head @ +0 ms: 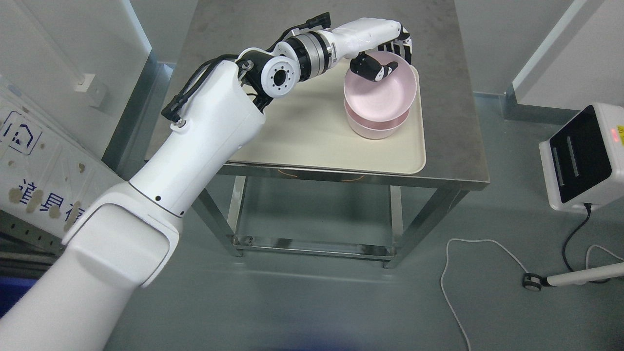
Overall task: Stack pink IKEA bowls on left shelf middle
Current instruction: 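Lift the pink bowl with the left hand and lower it into the other bowl, then open the left hand and raise it off the stacked bowls, then lower the left hand to the stacked bowls' rim and grasp it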
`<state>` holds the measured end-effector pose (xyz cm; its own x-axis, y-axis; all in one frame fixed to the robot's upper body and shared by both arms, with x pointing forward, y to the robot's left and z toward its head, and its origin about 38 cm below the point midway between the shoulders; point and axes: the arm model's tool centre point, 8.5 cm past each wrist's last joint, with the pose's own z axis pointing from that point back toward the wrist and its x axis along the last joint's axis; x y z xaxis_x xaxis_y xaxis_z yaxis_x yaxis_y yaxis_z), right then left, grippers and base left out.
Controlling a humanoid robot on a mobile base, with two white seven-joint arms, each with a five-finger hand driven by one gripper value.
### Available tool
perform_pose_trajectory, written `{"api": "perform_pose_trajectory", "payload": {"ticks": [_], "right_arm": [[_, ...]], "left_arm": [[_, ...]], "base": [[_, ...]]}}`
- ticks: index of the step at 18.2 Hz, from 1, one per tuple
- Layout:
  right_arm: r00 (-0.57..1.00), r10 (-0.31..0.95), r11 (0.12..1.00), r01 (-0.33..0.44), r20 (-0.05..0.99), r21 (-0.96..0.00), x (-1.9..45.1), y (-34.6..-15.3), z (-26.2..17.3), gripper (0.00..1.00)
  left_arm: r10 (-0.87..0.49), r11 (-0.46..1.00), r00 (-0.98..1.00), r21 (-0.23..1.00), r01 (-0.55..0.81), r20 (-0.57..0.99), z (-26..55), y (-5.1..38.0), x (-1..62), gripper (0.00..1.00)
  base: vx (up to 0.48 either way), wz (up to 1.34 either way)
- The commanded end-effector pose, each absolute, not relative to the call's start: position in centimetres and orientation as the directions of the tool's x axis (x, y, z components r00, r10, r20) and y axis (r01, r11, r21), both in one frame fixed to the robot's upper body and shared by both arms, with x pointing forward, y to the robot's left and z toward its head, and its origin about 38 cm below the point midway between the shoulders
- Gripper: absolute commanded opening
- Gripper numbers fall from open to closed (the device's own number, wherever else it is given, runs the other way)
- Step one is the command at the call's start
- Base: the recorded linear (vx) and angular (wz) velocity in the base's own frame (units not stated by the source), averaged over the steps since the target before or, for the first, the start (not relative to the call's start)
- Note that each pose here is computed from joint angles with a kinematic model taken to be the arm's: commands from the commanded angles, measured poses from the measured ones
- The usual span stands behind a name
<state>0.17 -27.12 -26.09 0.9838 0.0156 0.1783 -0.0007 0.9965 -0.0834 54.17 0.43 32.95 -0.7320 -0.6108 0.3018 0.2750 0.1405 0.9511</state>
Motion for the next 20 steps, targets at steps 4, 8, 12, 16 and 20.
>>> {"api": "perform_pose_trajectory", "payload": {"ticks": [4, 8, 12, 16, 20], "right_arm": [[0.984, 0.018, 0.995, 0.000, 0.178, -0.102, 0.2, -28.3, -26.0, 1.00], [0.984, 0.017, 0.995, 0.002, 0.178, -0.102, 0.2, -28.3, -26.0, 1.00], [0.984, 0.018, 0.995, 0.000, 0.178, -0.102, 0.2, -28.3, -26.0, 1.00], [0.984, 0.017, 0.995, 0.002, 0.178, -0.102, 0.2, -28.3, -26.0, 1.00], [0.984, 0.018, 0.995, 0.000, 0.178, -0.102, 0.2, -28.3, -26.0, 1.00]], "left_arm": [[-0.581, 0.437, -0.679, 0.875, 0.206, 0.450, 37.0, 6.7, 56.5, 0.77], [-0.111, 0.848, -0.712, 0.440, 0.296, 0.694, 41.2, 12.6, 54.8, 0.80], [0.069, 0.761, -0.695, 0.413, 0.500, 0.715, 34.4, 10.4, 48.7, 0.83], [-0.070, 0.654, -0.759, 0.605, 0.455, 0.647, 29.9, 8.2, 46.1, 0.84], [-0.260, 0.467, -0.829, 0.816, 0.341, 0.495, 28.5, 4.8, 45.5, 0.82]], "base": [[0.000, 0.00], [0.000, 0.00], [0.000, 0.00], [0.000, 0.00], [0.000, 0.00]]}}
